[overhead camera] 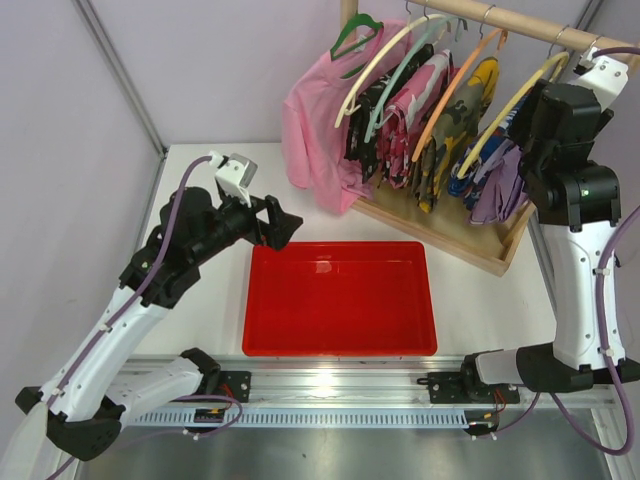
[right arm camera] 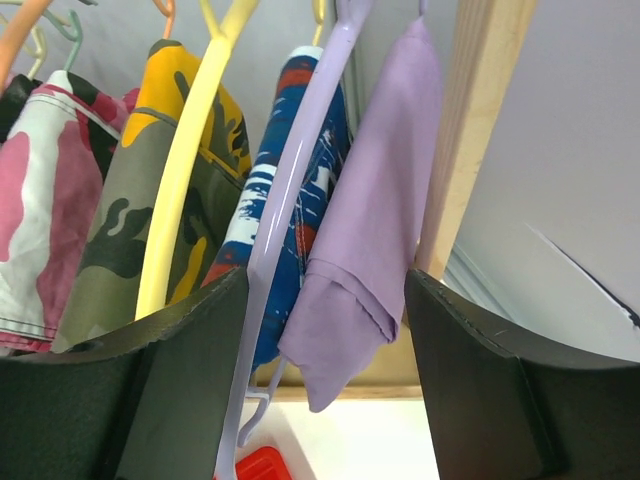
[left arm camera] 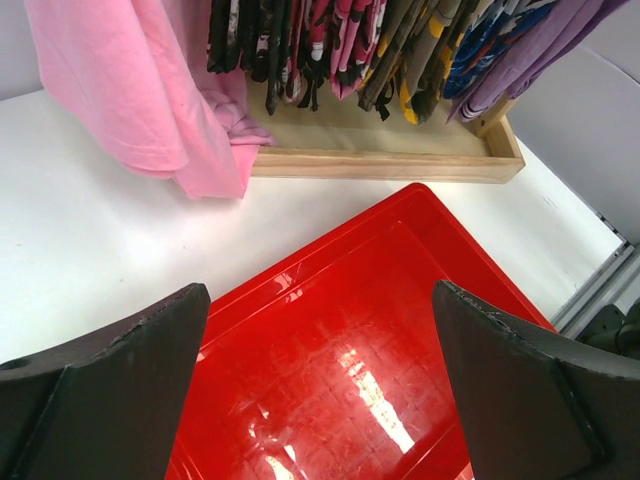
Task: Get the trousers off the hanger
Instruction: Grab a hanger with trousers on it with the right arm
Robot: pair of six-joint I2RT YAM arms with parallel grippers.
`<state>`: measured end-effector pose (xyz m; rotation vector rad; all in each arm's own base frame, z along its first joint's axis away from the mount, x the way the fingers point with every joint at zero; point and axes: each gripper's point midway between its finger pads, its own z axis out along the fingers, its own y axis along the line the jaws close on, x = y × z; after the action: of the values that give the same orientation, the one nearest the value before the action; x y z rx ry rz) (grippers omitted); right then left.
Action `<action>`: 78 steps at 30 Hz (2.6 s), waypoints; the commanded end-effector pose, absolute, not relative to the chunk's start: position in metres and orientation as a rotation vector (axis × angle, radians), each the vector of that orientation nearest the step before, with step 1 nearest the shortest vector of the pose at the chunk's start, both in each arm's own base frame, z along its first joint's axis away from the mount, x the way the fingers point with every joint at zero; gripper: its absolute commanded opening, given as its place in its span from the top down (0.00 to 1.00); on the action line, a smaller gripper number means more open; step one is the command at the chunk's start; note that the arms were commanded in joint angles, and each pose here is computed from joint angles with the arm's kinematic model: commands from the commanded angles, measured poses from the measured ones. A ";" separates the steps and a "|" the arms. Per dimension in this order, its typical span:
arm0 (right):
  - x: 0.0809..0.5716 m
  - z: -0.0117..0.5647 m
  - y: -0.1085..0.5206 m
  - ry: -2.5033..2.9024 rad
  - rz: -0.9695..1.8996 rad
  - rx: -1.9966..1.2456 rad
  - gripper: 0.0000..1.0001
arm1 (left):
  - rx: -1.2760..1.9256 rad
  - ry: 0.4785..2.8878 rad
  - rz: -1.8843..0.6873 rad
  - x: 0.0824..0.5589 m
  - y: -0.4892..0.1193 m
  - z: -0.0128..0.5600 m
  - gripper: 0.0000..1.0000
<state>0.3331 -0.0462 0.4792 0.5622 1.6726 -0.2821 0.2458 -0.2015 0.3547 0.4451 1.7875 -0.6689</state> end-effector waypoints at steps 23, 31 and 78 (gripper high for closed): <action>0.359 0.456 -0.068 1.691 -0.368 0.561 0.39 | 0.438 1.811 -0.641 0.258 -0.206 0.346 0.00; 0.360 0.452 -0.068 1.698 -0.375 0.554 0.47 | 0.435 1.816 -0.649 0.259 -0.208 0.346 0.00; 0.349 0.441 -0.073 1.647 -0.443 0.543 0.68 | 0.401 1.823 -0.626 0.258 -0.200 0.338 0.00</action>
<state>0.3531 -0.0693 0.4217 0.5357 1.7294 -0.4374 0.2600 -0.2036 0.3257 0.4230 1.8683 -0.6228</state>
